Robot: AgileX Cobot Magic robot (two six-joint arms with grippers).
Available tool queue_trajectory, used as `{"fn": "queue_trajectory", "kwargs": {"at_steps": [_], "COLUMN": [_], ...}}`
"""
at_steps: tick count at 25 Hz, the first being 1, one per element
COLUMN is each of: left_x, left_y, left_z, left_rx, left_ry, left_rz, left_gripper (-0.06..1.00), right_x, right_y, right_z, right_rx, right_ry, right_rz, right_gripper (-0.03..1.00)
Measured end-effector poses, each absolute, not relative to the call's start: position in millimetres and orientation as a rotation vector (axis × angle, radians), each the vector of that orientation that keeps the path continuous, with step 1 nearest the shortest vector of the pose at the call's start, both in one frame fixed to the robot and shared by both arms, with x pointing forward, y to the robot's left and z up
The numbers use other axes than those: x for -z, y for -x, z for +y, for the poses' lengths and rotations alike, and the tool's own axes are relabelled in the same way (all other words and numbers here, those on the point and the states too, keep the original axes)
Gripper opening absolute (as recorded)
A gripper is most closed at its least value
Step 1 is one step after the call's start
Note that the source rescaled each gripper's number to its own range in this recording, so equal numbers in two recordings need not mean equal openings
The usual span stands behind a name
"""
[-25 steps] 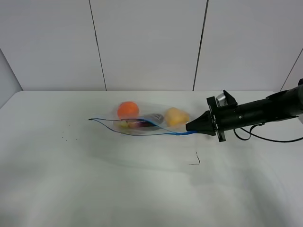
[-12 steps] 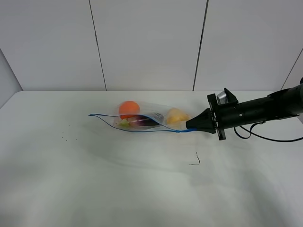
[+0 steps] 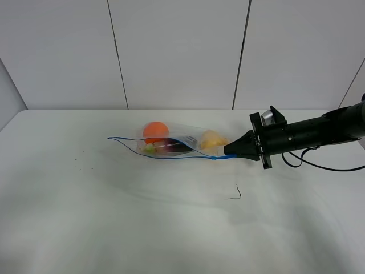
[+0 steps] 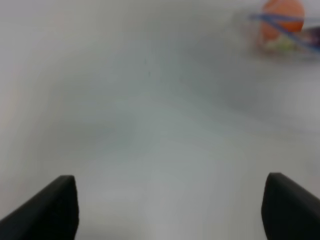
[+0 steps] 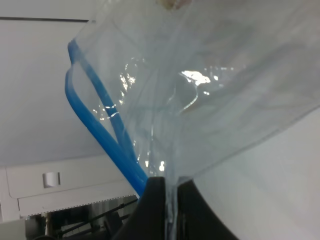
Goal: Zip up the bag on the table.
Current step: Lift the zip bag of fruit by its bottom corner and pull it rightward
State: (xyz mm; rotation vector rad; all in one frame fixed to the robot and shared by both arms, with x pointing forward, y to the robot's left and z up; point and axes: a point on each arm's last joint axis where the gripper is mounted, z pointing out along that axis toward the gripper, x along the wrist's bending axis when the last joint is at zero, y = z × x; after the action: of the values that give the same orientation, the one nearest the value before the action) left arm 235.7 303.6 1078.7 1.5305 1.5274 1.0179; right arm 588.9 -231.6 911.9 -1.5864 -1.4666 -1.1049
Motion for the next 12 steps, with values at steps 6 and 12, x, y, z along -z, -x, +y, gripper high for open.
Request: {"fn": "queue_trajectory", "kwargs": {"at_steps": [6, 12], "left_x": [-1153.1, -1195.6], "left_y": [-269.2, -326.3], "left_z": [303.9, 304.4], "left_rx": [-1.13, -1.205], "left_ry": [-1.717, -1.918], "left_rz": [1.392, 1.26], "left_gripper": [1.0, 1.0], "right_x": [-912.0, -914.5], "right_y": [-589.0, -592.1], "right_z": [-231.6, -231.2], "right_rx": [1.106, 1.127], "right_ry": [1.587, 1.616], "right_rz": [-1.465, -1.388], "right_gripper": [0.0, 0.0]}}
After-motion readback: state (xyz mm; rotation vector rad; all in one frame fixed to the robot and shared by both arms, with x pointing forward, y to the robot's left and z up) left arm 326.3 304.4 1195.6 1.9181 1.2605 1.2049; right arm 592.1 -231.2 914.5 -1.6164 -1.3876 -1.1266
